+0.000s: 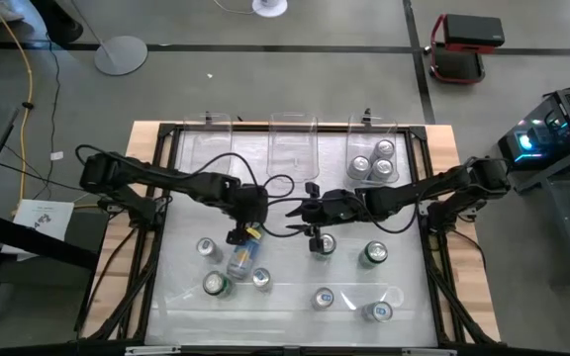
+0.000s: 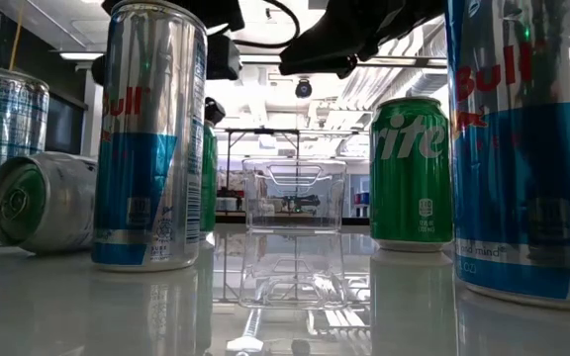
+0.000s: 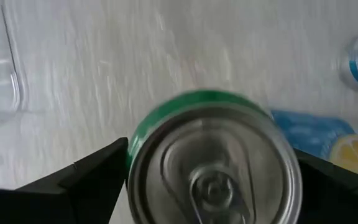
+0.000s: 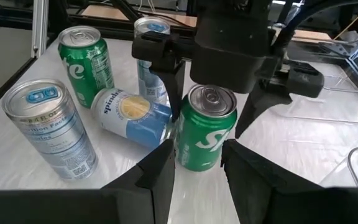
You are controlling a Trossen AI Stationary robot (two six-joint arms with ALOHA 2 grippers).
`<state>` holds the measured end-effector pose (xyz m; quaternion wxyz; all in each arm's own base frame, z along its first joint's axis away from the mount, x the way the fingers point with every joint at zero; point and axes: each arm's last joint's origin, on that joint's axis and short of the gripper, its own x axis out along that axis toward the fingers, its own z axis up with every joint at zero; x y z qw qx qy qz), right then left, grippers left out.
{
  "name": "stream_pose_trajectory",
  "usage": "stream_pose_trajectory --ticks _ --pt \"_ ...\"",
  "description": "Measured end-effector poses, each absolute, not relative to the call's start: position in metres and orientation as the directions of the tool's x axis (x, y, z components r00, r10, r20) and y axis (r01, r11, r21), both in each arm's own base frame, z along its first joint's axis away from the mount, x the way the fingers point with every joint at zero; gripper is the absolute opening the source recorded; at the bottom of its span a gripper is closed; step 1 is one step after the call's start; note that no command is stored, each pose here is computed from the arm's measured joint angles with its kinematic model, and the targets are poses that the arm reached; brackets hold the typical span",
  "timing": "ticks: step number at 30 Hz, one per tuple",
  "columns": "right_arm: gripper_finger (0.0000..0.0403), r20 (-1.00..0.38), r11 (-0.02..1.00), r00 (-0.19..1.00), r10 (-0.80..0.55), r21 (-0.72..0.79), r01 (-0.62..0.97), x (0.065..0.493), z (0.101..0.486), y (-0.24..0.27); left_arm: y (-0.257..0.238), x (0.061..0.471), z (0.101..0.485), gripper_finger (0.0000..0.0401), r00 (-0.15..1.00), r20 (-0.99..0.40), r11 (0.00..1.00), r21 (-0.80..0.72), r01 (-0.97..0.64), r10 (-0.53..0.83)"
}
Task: Sort soda cans
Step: Move the top right green soda can to the middle of the table
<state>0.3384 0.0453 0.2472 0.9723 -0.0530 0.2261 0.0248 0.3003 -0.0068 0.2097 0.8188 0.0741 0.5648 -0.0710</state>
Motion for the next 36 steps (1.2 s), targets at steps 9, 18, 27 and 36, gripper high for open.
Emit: stream_pose_trajectory --ticks 9,18,27,36 --pt "0.0129 -0.517 0.991 0.854 0.057 -0.072 -0.110 0.320 0.253 0.064 -0.005 0.303 0.211 0.0312 0.384 -0.923 0.980 0.053 0.192 -0.026" --pt "0.0129 -0.525 0.988 0.844 -0.106 -0.148 0.032 0.280 0.280 0.082 0.022 0.326 0.226 0.0296 0.568 -0.822 0.992 0.092 0.082 0.029" --pt "0.0129 -0.485 0.980 0.856 -0.176 -0.166 0.108 0.273 0.287 0.083 0.057 0.345 0.216 0.0307 0.518 -0.853 0.996 0.091 0.019 0.068" --pt "0.0129 -0.513 0.981 0.837 -0.189 -0.143 0.133 0.276 0.281 0.082 0.060 0.348 0.207 0.0320 0.497 -0.865 0.996 0.090 0.023 0.067"
